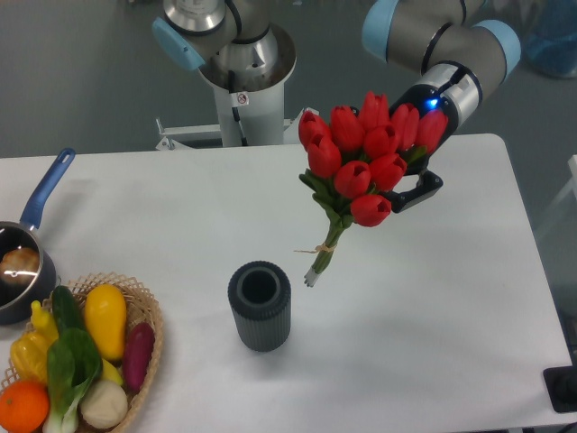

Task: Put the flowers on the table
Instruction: 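Hold the red tulip bouquet upright in the gripper above the table, then rotate the gripper to tip the tulip heads down toward the table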

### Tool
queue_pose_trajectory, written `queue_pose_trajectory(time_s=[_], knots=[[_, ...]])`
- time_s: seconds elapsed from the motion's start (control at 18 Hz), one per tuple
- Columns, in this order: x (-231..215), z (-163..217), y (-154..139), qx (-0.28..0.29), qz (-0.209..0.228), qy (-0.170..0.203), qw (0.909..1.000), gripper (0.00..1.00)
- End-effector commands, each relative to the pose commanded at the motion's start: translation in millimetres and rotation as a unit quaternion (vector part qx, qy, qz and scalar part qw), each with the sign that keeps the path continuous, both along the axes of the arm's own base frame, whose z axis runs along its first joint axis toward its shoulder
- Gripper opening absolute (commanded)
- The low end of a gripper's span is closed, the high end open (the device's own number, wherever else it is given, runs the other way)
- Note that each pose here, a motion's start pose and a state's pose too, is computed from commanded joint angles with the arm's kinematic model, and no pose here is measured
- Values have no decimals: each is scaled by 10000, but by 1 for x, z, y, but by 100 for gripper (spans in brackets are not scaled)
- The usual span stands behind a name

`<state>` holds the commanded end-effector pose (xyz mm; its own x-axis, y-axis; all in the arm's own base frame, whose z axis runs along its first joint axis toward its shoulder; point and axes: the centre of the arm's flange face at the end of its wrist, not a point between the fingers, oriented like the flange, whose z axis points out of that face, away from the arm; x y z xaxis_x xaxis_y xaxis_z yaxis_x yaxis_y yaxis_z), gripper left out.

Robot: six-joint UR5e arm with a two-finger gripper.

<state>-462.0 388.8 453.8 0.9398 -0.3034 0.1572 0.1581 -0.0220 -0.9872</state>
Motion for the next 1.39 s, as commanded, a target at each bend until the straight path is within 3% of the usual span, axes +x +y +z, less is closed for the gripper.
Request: queue_pose_trajectory(time_s=[0.72, 1.11, 1.39], knots=[[-5, 0, -7, -237, 111, 129, 9996, 52], [-2, 4, -13, -859, 274, 466, 9948, 52], [-2, 2, -20, -1629, 460, 851, 9819, 52]])
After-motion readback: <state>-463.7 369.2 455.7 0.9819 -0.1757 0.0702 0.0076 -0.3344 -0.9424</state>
